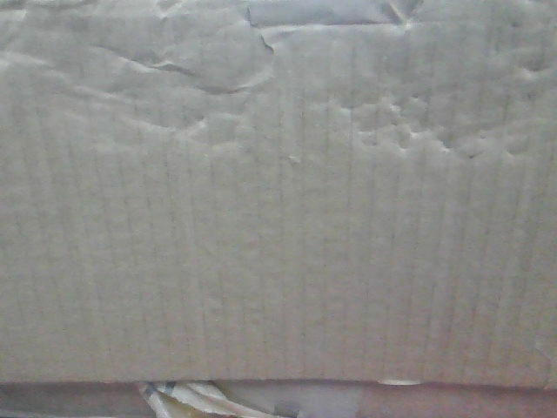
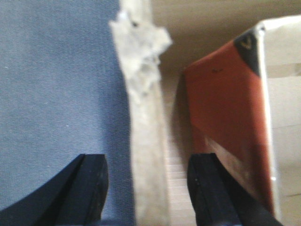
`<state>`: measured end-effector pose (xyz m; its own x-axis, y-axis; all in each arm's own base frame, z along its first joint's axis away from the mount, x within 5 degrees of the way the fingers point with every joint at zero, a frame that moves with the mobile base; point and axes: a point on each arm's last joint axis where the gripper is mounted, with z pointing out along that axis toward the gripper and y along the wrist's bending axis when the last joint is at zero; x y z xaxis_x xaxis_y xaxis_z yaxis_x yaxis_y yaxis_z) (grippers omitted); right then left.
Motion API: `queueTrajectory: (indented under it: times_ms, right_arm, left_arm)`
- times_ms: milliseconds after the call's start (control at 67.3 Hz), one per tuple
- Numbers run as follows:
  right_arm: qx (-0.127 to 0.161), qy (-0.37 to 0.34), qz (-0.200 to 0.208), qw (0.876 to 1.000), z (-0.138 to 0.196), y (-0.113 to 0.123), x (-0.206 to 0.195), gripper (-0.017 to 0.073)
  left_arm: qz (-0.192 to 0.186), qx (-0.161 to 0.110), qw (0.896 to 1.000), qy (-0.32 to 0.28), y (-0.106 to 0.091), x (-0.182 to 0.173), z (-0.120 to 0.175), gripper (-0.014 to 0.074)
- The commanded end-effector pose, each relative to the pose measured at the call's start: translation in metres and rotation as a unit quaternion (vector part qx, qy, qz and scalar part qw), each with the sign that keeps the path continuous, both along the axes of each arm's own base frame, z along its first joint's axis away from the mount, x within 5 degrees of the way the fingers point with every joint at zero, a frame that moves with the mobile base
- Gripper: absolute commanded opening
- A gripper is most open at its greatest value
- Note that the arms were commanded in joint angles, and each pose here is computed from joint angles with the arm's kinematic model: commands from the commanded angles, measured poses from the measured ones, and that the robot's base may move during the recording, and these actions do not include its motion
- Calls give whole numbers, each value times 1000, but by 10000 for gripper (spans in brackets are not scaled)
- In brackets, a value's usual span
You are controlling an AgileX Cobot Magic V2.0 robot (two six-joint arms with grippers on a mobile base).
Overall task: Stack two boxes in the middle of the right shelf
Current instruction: 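Lift the stacked boxes with both grippers off the grey table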
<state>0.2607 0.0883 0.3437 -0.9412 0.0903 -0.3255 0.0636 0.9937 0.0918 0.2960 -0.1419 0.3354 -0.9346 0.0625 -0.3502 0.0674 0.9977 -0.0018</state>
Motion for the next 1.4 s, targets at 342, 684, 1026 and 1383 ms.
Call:
queueTrajectory:
  times_ms: [342, 684, 1026, 1383]
  right_arm:
    - [-8, 4, 2, 1000, -5, 1, 3, 207]
    - [-18, -5, 3, 1000, -2, 1, 8, -160]
    - [-59, -87, 4, 994, 32, 9, 12, -160]
    - [-47, -243, -5, 969, 86, 17, 21, -160]
  left_arm:
    - [2, -12, 1000, -20, 4, -5, 14, 290]
    - [1, -5, 1000, -21, 4, -4, 13, -111]
    - [51, 16, 992, -110, 20, -6, 51, -111]
    - [79, 23, 962, -260, 43, -19, 130, -111]
